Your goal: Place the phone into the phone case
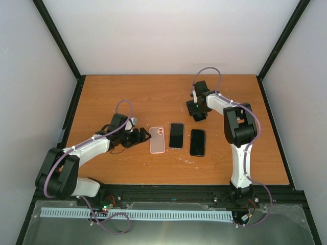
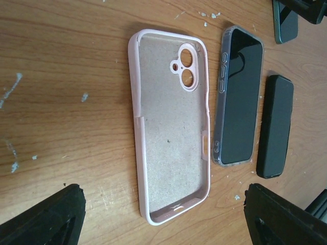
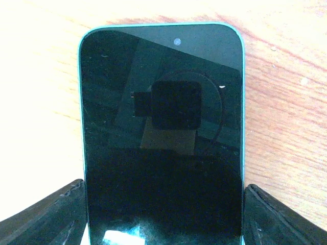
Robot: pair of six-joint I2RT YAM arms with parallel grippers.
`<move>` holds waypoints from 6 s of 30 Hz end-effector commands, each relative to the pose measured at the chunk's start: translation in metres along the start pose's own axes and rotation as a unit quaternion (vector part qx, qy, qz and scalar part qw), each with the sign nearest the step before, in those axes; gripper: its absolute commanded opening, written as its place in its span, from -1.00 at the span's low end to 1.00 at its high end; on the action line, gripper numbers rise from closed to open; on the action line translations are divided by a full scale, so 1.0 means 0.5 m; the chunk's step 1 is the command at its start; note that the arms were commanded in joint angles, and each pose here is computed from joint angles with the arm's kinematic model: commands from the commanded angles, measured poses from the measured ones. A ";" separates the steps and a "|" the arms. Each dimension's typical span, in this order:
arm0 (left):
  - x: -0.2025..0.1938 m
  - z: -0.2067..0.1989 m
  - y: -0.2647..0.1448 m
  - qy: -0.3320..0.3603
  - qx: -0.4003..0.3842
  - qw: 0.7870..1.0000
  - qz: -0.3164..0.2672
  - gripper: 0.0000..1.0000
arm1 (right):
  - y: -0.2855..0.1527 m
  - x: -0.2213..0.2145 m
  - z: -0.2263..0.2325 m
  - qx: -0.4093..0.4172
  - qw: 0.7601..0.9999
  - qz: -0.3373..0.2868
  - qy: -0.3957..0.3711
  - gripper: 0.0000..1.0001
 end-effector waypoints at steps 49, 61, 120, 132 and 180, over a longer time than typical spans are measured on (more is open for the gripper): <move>0.056 0.072 -0.087 -0.045 -0.016 0.995 -0.088 0.73 | -0.242 -0.214 0.421 0.260 0.949 -0.024 0.179 0.14; 0.039 0.074 -0.093 -0.043 -0.014 0.996 -0.081 0.73 | -0.185 -0.223 0.468 0.263 0.939 -0.005 0.221 0.15; 0.081 0.073 -0.004 -0.035 -0.114 0.992 -0.029 0.15 | -0.152 -0.244 0.374 0.211 0.960 -0.021 0.185 0.05; 0.082 0.074 0.019 -0.036 -0.111 0.993 -0.005 -0.11 | -0.110 -0.252 0.388 0.232 0.956 0.013 0.178 0.11; 0.076 0.066 0.088 0.030 -0.025 0.999 0.003 -0.31 | -0.079 -0.261 0.398 0.366 0.906 -0.016 0.212 0.02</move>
Point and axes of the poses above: each gripper's point midway between its finger pads, its own y axis out along the fingers, its own z axis along the line the jaws close on, x = y × z, the point moved 7 cm from there along -y, back along the fingers, and after that the axes turned 7 degrees about y, right-handed, at the moved point
